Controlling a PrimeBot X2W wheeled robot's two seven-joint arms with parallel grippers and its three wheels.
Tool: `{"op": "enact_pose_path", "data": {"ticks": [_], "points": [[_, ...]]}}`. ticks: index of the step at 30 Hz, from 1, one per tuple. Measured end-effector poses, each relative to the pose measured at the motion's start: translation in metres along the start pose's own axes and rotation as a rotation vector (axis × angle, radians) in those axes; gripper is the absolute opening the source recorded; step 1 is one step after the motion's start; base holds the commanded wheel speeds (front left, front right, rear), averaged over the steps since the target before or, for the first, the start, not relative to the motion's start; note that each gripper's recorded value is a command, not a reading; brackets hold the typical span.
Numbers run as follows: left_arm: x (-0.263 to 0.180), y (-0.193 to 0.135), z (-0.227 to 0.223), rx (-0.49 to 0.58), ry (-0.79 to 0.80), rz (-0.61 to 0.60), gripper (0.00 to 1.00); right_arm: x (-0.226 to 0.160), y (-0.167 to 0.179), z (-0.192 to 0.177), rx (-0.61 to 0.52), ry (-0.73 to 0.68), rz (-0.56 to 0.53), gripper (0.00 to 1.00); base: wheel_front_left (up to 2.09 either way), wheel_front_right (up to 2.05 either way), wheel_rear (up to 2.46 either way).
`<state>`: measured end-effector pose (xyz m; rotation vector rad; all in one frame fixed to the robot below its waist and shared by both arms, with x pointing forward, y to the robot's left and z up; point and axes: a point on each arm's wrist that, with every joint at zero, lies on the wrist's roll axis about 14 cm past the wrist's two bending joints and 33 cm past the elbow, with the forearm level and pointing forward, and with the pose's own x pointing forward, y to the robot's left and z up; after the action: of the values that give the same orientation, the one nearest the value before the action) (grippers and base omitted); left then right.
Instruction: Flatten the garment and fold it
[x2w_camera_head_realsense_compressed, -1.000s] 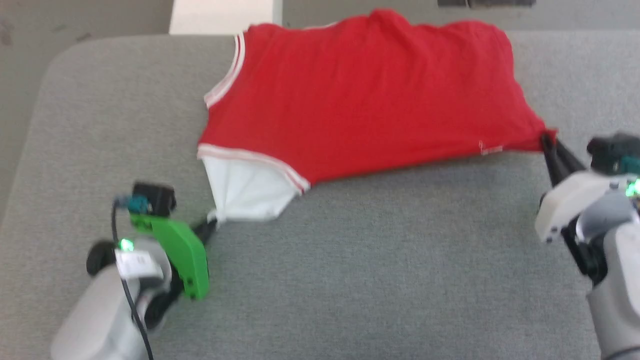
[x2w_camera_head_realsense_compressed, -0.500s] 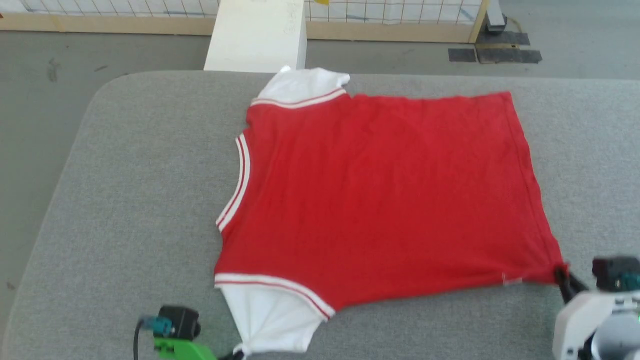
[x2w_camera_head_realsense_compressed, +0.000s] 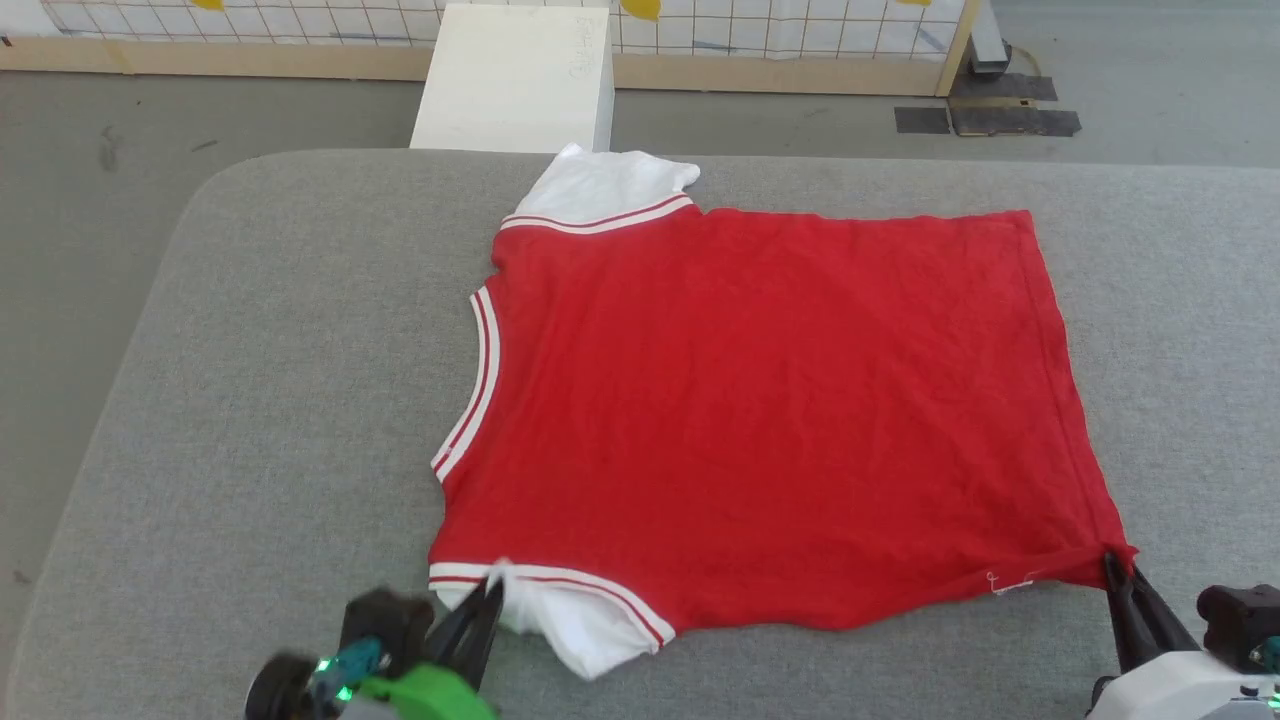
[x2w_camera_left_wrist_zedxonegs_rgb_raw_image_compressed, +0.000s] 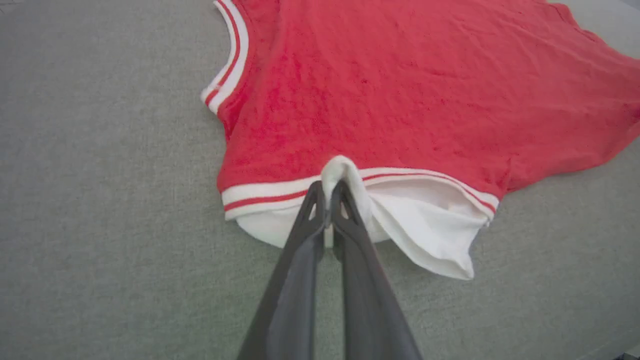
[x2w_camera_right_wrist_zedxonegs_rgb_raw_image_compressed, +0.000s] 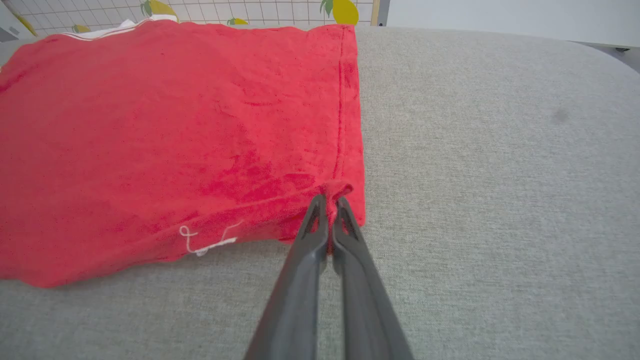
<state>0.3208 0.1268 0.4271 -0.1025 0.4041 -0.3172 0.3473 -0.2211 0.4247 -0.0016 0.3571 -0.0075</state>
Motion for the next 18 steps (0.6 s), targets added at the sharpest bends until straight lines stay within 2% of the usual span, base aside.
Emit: {"op": "enact_pose_path", "data": {"ticks": [4, 9, 12, 18], "points": [[0.021, -0.007, 0.041, 0.081, -0.160, -0.027, 0.00, 0.004, 0.005, 0.001, -0.003, -0.011, 0.017, 0.00, 0.00, 0.00, 0.00], [0.049, -0.006, 0.086, 0.157, -0.259, -0.070, 0.00, 0.026, 0.010, 0.022, -0.040, -0.046, 0.050, 0.00, 0.00, 0.00, 0.00], [0.066, -0.004, 0.107, 0.211, -0.283, -0.091, 0.00, 0.043, 0.012, 0.036, -0.063, -0.055, 0.066, 0.00, 0.00, 0.00, 0.00], [0.098, 0.013, 0.128, 0.236, -0.271, -0.096, 0.00, 0.075, 0.006, 0.042, -0.058, -0.001, 0.060, 0.00, 0.00, 0.00, 0.00]]}}
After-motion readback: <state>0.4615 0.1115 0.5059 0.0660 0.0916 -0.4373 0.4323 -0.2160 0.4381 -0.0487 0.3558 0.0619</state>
